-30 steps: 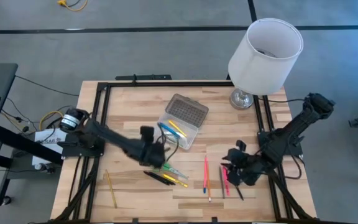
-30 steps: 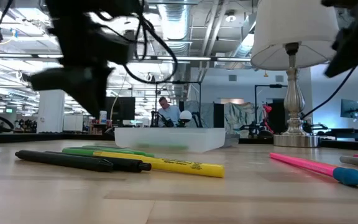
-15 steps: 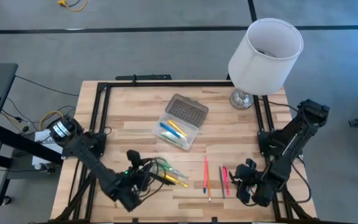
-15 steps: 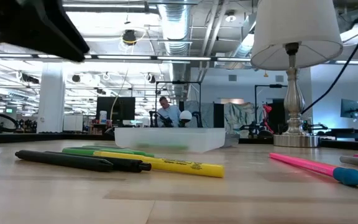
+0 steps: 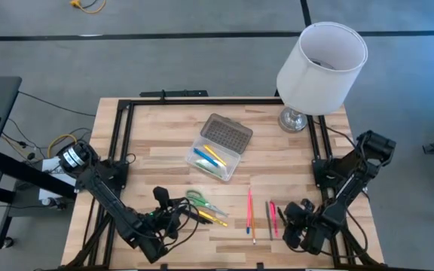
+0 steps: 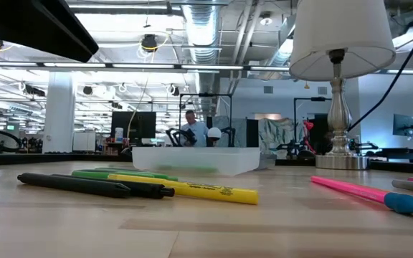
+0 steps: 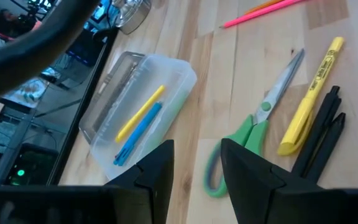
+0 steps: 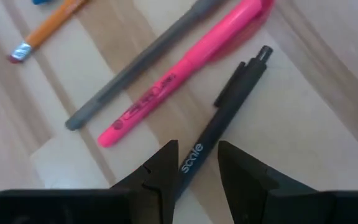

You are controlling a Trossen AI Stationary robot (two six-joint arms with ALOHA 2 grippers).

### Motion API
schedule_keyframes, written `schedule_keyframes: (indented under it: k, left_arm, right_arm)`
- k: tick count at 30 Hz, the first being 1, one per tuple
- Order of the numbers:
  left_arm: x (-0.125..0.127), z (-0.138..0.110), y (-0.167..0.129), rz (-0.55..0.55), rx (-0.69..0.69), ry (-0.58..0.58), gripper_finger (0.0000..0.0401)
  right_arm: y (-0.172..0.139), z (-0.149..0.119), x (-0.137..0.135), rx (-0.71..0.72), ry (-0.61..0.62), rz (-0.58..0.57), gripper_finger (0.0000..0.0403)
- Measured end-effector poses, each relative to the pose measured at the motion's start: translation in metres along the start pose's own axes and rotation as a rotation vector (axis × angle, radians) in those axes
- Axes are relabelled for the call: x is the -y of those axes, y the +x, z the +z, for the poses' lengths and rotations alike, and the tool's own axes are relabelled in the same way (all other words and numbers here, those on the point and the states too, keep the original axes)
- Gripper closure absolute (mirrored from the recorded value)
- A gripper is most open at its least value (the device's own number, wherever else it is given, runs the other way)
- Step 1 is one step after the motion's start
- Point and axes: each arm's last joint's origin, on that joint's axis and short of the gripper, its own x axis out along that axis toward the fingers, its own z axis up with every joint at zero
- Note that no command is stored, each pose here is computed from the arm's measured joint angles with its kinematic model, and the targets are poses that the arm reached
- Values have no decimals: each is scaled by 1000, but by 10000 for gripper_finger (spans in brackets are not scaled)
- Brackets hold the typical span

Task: Pick & place school supplies into a supply box
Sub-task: Put the right black pen into the gray supply box

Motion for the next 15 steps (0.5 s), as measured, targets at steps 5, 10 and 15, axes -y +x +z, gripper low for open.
schedule_keyframes:
  k: [5, 10, 15]
  left_arm:
    - [0, 0, 0, 1, -1, 1, 273]
    - [0, 0, 0, -1, -3, 3, 273]
    - [0, 0, 0, -1, -4, 15, 273]
  right_arm:
    - [9, 4, 2, -26, 13, -48, 296]
    - [12, 9, 1, -51, 21, -66, 296]
    - [13, 10, 4, -59, 29, -99, 297]
